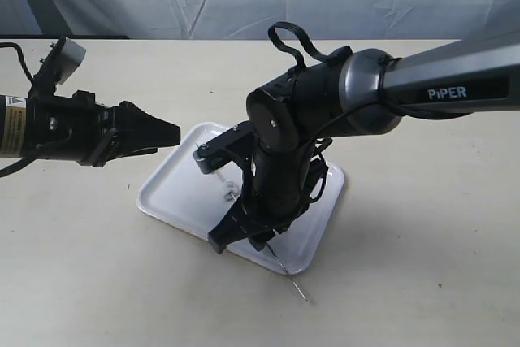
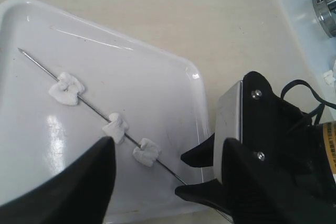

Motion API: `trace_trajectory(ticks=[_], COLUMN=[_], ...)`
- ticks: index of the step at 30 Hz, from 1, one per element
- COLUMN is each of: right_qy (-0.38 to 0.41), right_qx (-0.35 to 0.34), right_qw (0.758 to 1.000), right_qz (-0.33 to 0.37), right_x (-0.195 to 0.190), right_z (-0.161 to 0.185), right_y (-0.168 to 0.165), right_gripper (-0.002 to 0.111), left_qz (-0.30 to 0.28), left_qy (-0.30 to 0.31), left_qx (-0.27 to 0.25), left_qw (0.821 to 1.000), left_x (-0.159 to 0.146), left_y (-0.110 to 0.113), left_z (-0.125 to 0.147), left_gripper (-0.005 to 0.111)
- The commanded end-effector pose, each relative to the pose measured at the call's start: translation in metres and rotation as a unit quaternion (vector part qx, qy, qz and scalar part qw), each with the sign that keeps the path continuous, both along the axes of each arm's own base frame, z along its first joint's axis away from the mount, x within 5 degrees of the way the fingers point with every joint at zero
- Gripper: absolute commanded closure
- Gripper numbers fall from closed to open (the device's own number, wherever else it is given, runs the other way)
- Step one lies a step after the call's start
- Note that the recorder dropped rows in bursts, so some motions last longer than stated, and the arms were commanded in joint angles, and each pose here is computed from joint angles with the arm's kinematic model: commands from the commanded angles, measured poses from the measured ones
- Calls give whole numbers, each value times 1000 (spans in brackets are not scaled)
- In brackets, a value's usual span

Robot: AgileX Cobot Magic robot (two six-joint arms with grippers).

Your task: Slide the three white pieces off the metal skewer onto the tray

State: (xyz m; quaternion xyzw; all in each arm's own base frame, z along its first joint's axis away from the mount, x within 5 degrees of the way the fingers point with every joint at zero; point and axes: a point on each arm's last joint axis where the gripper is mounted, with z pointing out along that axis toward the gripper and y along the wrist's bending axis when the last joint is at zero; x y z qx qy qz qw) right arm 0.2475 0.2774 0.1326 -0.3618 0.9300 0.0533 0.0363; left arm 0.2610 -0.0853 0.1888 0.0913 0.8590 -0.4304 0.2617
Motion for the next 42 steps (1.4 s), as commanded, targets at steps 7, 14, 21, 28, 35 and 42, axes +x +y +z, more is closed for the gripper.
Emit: trace_trajectory(ticks=[7, 14, 21, 28, 35, 42], right_qy=[-9, 7, 12, 6, 8, -17], right_qx=[1, -15, -15, -5, 1, 29], right_qw=[1000, 1000, 1000, 1000, 1000, 999], right_qz=[3, 0, -12, -15, -19, -18], right_x=[2, 2, 1, 3, 1, -1], right_z=[0, -17, -18, -17, -11, 28], right_y=[2, 2, 2, 4, 4, 0], right_gripper=[70, 70, 85, 109, 109, 109], left_qz=[-3, -7, -7, -7, -5, 3], left_qy=[-3, -2, -2, -2, -2, -2], left_qx=[-3, -7, -7, -7, -8, -24], left_qw=[1000, 1000, 1000, 1000, 1000, 1000], left_x=[1, 0, 0, 0, 0, 2], left_y=[-2, -2, -2, -2, -2, -2], left_z=[1, 2, 2, 2, 2, 4], left_gripper=[50, 50, 50, 50, 50, 50])
